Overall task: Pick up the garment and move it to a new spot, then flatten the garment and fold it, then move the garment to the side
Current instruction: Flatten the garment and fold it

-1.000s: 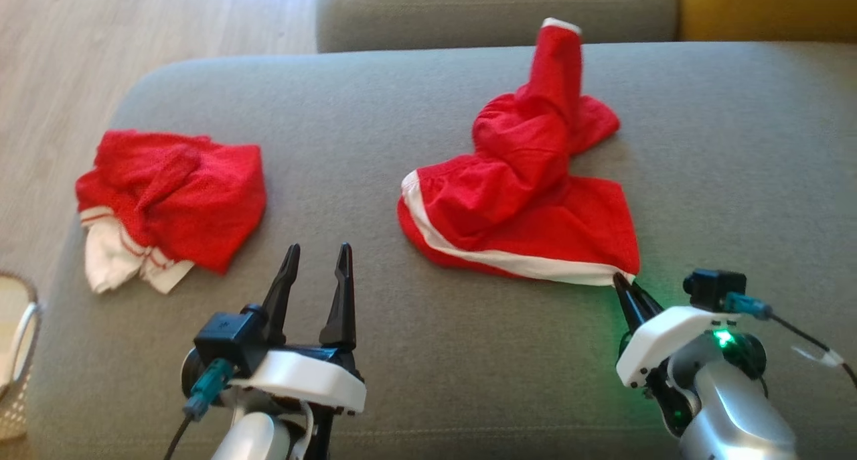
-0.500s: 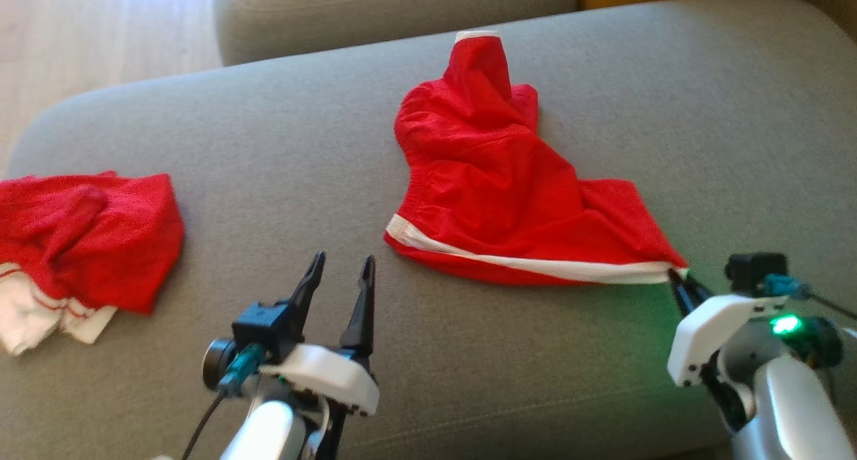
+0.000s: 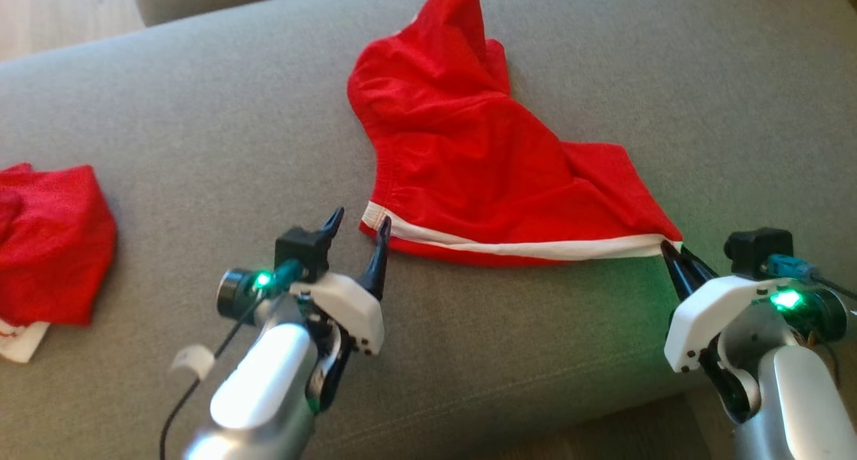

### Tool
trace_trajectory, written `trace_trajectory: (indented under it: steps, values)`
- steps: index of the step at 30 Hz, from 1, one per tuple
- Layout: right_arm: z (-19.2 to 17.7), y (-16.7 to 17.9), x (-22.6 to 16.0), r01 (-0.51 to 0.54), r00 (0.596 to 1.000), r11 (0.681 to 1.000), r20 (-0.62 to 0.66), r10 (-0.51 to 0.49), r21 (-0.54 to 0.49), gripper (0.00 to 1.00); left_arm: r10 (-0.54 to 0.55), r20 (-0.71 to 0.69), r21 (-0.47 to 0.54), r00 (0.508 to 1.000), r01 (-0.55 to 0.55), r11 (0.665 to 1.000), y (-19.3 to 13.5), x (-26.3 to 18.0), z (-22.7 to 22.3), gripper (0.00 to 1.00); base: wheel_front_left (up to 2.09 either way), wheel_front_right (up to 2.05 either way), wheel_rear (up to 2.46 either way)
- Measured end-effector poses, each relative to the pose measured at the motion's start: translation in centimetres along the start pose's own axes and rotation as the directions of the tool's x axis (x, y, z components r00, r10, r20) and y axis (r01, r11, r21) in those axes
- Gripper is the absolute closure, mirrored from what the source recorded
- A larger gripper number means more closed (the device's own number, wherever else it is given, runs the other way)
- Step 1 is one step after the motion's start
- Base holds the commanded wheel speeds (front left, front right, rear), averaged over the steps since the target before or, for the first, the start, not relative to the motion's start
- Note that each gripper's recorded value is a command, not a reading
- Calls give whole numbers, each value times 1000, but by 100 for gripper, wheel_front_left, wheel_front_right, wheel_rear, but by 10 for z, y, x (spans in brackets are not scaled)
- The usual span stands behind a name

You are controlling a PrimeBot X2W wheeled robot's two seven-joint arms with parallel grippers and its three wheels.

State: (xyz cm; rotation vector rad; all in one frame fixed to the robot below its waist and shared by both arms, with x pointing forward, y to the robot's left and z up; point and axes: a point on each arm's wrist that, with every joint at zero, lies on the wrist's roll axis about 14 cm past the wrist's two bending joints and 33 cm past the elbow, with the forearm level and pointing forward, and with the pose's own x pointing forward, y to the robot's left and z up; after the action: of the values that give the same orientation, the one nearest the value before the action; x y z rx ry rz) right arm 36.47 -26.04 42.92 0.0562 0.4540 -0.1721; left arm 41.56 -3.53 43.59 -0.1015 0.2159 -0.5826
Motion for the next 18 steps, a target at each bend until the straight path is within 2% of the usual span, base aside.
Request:
trace_trajectory:
  steps: [7, 18]
  values:
    - [-8, -5, 3, 16, 1000, 1000, -21, -15, 11, 100, -20, -100, 55, 995, 26, 998, 8, 24, -22, 0, 0, 0, 0]
    - [-8, -4, 4, 12, 1000, 1000, -12, -11, 21, 100, -37, -185, 49, 982, 47, 998, 6, 17, -45, 0, 0, 0, 0]
